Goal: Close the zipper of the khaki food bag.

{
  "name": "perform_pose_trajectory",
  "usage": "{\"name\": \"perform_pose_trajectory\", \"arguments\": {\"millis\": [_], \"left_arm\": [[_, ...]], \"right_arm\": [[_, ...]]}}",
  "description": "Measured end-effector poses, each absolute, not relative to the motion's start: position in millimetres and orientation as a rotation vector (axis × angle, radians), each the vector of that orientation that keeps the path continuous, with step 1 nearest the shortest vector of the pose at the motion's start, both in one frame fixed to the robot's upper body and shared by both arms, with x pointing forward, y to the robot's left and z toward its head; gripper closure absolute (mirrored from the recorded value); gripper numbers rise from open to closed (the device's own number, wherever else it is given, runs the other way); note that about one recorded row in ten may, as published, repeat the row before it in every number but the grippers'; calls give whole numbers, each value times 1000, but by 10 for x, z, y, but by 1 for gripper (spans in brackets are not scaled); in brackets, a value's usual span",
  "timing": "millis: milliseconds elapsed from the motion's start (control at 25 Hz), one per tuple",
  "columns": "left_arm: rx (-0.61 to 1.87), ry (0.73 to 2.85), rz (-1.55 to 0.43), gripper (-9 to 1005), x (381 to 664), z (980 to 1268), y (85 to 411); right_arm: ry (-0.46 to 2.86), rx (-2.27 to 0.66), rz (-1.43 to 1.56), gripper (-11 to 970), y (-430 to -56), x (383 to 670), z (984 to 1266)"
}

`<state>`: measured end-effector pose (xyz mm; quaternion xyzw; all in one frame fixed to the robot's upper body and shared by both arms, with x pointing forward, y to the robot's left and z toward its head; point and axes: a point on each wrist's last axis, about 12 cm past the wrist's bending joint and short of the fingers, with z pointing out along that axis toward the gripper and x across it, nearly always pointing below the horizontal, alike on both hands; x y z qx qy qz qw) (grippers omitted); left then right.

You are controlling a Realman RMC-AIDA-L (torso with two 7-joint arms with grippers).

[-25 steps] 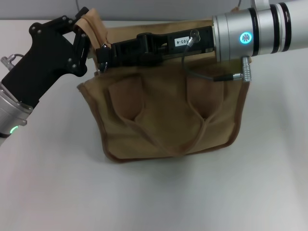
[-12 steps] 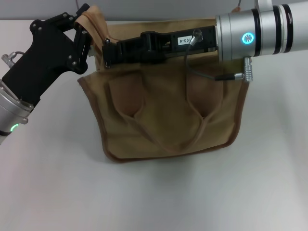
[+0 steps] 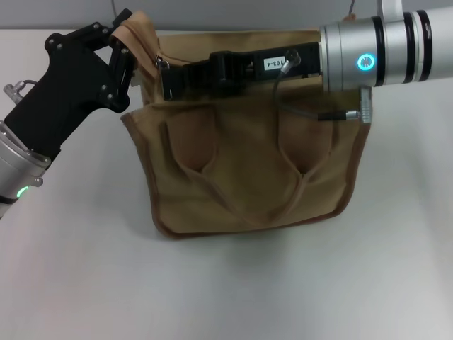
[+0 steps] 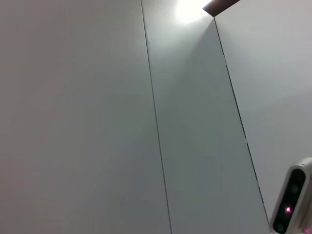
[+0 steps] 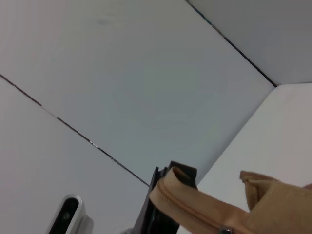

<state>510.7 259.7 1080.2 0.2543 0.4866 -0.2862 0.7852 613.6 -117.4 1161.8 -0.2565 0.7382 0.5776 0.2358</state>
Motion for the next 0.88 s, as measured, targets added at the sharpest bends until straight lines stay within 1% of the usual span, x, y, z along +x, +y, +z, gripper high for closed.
{"name": "perform_pose_trajectory", "arguments": {"millis": [160,600,880], "left_arm": [[535,1053,-608,977,5096,10795,2620],[472,1076,-577,977,5053,10758,2716],[465,1096,-566,978,5042,10733,2743]], "right_arm": [[1992,-724,1567,955,-1223,6115,11583],[1925,-698,1496,957,-1512,6051,11494],[1926,-608,1440,958,-1854,5943,11371]]}}
